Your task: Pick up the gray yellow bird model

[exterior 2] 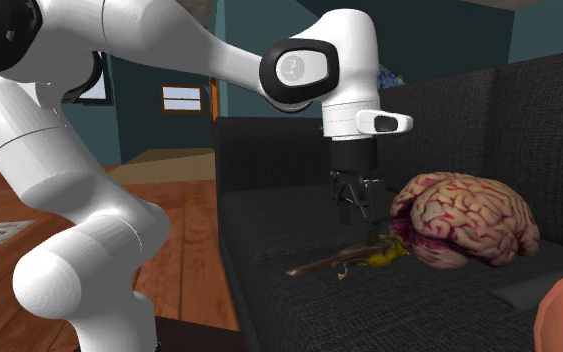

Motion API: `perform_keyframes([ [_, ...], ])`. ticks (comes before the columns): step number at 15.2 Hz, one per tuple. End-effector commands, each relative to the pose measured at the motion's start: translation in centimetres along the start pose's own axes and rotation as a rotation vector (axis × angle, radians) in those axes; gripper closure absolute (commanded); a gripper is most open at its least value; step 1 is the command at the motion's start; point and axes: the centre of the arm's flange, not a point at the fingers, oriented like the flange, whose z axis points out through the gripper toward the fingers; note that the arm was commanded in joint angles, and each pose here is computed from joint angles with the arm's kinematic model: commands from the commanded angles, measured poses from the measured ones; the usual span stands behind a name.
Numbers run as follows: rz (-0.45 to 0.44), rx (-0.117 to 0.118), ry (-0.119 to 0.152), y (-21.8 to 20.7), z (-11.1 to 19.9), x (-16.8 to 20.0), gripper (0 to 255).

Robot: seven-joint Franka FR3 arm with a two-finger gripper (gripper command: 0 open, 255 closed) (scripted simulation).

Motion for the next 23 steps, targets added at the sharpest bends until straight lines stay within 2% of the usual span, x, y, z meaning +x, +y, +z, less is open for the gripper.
perform_keyframes([
  [1,-0.005,0.000,0.004,-0.1,0.9,0.1,0],
  [7,-0.005,0.000,0.004,-0.2,3.4,-0.1,0],
  [8,-0.005,0.000,0.004,-0.2,3.4,-0.2,255],
  [17,-0.005,0.000,0.004,-0.2,3.4,-0.1,255],
  [23,-0.005,0.000,0.004,-0.1,0.2,0.1,255],
])
